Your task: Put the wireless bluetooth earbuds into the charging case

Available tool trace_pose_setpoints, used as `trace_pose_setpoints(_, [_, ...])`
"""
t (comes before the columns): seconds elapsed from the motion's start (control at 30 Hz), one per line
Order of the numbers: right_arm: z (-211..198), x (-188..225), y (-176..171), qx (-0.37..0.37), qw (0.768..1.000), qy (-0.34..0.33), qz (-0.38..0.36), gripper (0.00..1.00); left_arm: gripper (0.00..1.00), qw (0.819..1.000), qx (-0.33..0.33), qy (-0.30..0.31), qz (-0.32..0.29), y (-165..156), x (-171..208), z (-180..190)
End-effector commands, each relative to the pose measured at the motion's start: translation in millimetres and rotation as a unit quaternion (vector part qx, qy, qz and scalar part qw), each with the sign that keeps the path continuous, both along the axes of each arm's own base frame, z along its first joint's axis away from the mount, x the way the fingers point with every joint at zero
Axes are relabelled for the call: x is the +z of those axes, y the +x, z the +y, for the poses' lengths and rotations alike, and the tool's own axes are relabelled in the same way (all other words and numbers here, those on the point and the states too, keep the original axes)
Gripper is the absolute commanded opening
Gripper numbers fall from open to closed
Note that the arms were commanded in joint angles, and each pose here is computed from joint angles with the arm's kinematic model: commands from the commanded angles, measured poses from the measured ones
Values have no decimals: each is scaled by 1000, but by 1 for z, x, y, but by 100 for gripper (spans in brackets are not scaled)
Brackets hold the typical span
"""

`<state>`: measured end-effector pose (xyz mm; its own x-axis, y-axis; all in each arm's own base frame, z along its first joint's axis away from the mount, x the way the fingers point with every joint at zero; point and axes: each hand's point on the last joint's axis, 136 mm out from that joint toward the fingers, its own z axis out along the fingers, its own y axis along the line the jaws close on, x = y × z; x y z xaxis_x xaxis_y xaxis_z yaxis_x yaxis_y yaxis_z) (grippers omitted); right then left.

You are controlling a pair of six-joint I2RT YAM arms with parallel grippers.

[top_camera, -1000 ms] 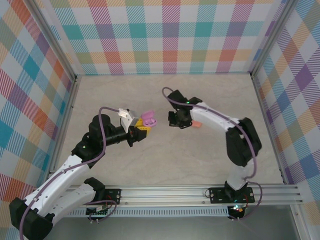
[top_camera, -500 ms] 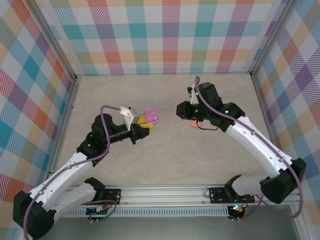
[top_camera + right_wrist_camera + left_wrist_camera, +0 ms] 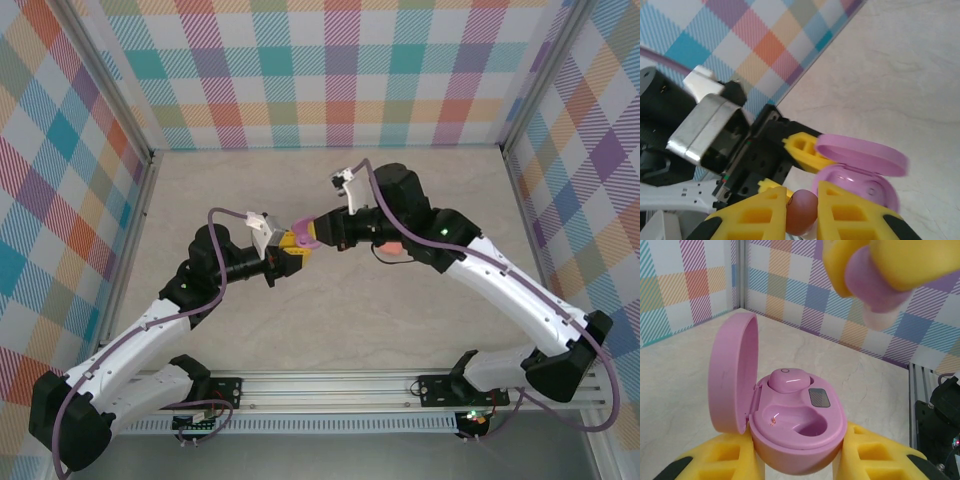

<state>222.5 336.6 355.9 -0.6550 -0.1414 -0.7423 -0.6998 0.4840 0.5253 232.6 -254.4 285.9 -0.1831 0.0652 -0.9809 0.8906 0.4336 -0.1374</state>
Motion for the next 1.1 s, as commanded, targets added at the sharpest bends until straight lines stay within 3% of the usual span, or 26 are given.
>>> trace_pose_setpoints(0.0, [18, 8, -6, 52, 998, 4, -39, 18, 14, 999, -14, -17, -35, -8, 22, -1])
trace_pose_setpoints(0.7, [29, -29, 0, 68, 994, -61, -62, 19, 14, 999, -15, -17, -41, -12, 26, 1])
trace_pose_setpoints(0.83, [27, -31, 1, 59, 995, -64, -58, 25, 14, 999, -16, -18, -42, -12, 27, 1])
trace_pose_setpoints(0.9, [26, -31, 1, 56, 995, -63, -57, 33, 14, 999, -18, -19, -42, -12, 28, 1])
trace_pose_setpoints(1.07, [23, -21, 2, 46, 995, -56, -68, 35, 14, 999, -18, -19, -41, -13, 28, 1])
